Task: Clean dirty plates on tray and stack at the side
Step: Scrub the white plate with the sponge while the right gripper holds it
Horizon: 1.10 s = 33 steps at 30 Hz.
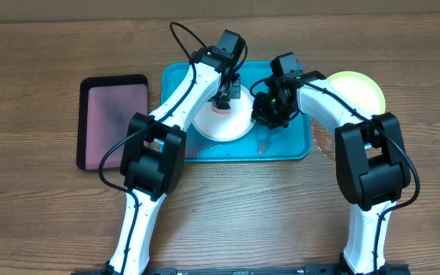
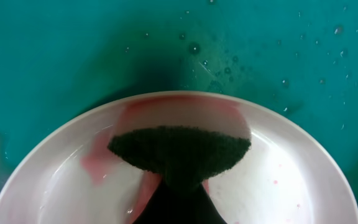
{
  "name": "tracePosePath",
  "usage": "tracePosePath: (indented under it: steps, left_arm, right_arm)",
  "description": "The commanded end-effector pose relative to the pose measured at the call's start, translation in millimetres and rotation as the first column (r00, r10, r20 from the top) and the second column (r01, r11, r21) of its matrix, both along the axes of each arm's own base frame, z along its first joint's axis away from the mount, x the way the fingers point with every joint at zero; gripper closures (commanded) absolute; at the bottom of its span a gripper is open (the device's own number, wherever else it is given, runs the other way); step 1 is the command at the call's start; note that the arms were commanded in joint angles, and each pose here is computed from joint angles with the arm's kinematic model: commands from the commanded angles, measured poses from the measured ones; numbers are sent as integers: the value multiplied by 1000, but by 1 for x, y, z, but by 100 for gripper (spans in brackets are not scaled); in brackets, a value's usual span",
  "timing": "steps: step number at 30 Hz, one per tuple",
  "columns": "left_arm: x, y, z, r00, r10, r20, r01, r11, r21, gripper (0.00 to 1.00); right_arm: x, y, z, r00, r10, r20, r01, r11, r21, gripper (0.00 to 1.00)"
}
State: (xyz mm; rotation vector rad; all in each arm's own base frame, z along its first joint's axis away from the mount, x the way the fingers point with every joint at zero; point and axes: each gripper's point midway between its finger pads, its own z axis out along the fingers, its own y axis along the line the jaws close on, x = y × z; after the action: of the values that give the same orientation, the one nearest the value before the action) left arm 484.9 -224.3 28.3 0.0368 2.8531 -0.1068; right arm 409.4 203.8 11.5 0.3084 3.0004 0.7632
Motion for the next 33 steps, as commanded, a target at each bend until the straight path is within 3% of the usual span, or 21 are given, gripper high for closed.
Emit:
tracePosePath:
  steps: [1, 3, 6, 9, 11, 13, 15, 18, 21, 25, 29, 33]
  left_arm:
    - [-20, -19, -13, 966, -248, -67, 246, 968, -42, 96]
    - [-34, -34, -12, 913, -399, -84, 388, 913, -126, 96]
    - [-63, -61, -3, 793, -605, -65, 562, 769, -304, 96]
    - [-77, -64, 0, 744, -665, -65, 608, 713, -349, 96]
    - [-75, -57, -4, 757, -646, -91, 595, 741, -311, 96]
    - [-66, -45, -9, 810, -573, -126, 535, 809, -242, 96]
    - [-50, -25, -14, 881, -450, -148, 433, 891, -133, 96]
    - [-26, 7, -17, 958, -259, -123, 265, 964, 29, 96]
    - [-2, 51, -13, 997, -61, -44, 68, 975, 210, 96]
    - [3, 106, -3, 994, 106, 17, -104, 912, 396, 96]
    - [-15, 120, -5, 990, 126, -63, -87, 899, 429, 96]
    - [-42, 96, -15, 974, 10, -227, 65, 945, 320, 96]
  right_arm:
    - [-5, 9, 2, 999, 41, -2, -41, 998, 42, 96]
    - [-5, 8, 1, 999, 39, 0, -39, 999, 37, 96]
    - [-4, 9, 2, 999, 39, 4, -39, 999, 38, 96]
    - [-4, 8, 2, 999, 38, 3, -39, 999, 37, 96]
    - [-4, 8, 2, 999, 38, 3, -39, 999, 37, 96]
    - [-4, 8, 2, 999, 38, 2, -39, 999, 37, 96]
    - [-4, 8, 1, 999, 38, 0, -38, 999, 36, 96]
    - [-5, 8, 1, 999, 38, -1, -38, 999, 36, 96]
    - [-5, 8, 1, 999, 39, -4, -39, 999, 35, 96]
    - [-6, 8, 1, 999, 39, -7, -39, 999, 34, 96]
    - [-5, 6, 0, 999, 36, -4, -36, 999, 23, 96]
    - [-5, 6, 0, 999, 35, -3, -35, 999, 20, 96]
